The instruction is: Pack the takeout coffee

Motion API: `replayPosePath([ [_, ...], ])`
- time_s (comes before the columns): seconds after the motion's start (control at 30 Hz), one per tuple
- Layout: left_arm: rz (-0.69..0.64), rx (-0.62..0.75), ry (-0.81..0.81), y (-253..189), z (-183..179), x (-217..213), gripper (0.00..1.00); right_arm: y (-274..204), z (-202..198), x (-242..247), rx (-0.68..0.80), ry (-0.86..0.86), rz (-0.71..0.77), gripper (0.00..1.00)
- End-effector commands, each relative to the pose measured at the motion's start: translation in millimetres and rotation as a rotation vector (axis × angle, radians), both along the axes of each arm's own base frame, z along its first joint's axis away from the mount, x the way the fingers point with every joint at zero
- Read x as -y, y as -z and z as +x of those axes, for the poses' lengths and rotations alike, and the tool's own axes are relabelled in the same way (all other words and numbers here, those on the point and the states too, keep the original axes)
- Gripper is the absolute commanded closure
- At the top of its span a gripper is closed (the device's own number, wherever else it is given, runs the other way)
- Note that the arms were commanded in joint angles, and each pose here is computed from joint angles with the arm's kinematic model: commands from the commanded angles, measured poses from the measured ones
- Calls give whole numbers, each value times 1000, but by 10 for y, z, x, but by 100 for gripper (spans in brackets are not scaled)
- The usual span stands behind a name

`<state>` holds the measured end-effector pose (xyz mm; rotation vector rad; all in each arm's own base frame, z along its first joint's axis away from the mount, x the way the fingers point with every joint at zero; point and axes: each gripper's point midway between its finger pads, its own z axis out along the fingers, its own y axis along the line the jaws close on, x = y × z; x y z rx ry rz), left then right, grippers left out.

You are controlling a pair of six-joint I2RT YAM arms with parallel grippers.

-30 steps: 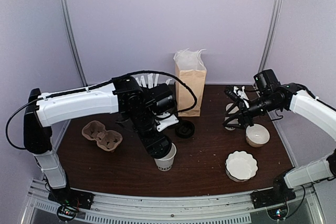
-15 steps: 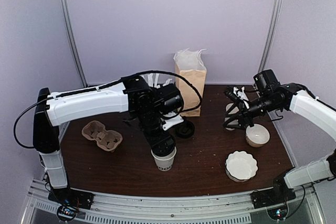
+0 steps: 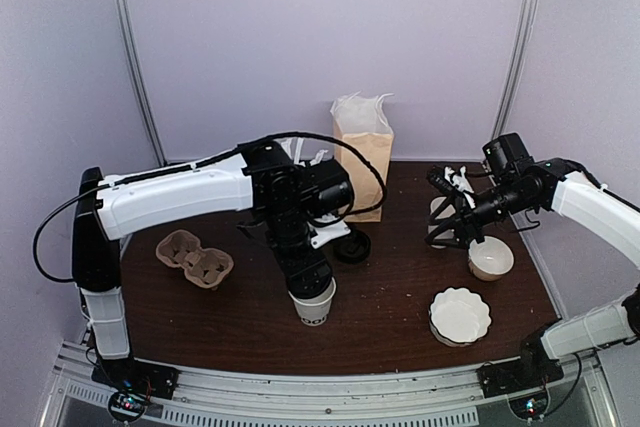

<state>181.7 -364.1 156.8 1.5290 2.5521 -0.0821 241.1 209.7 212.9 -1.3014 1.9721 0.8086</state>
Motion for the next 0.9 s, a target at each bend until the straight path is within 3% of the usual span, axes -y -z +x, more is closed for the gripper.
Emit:
replayPosePath([
  [0.0,34,-8,21,46,-6,4,26,-17,-25,11,16,-5,-11,37],
  [0.53,35,-15,34,135,27,112,25,6,-20,22,17,-2,-20,37],
  [0.77,25,-11,34,116,41,146,20,11,-26,26,18,-4,-23,37],
  [0.8,21,-12,35,103,37,153,19,9,-26,26,18,-4,-23,37],
  [0.83,15,-12,34,87,37,159,5,9,-24,27,19,-3,-24,37],
  [0.87,6,-11,34,62,35,171,3,10,-26,27,18,-4,-24,37],
])
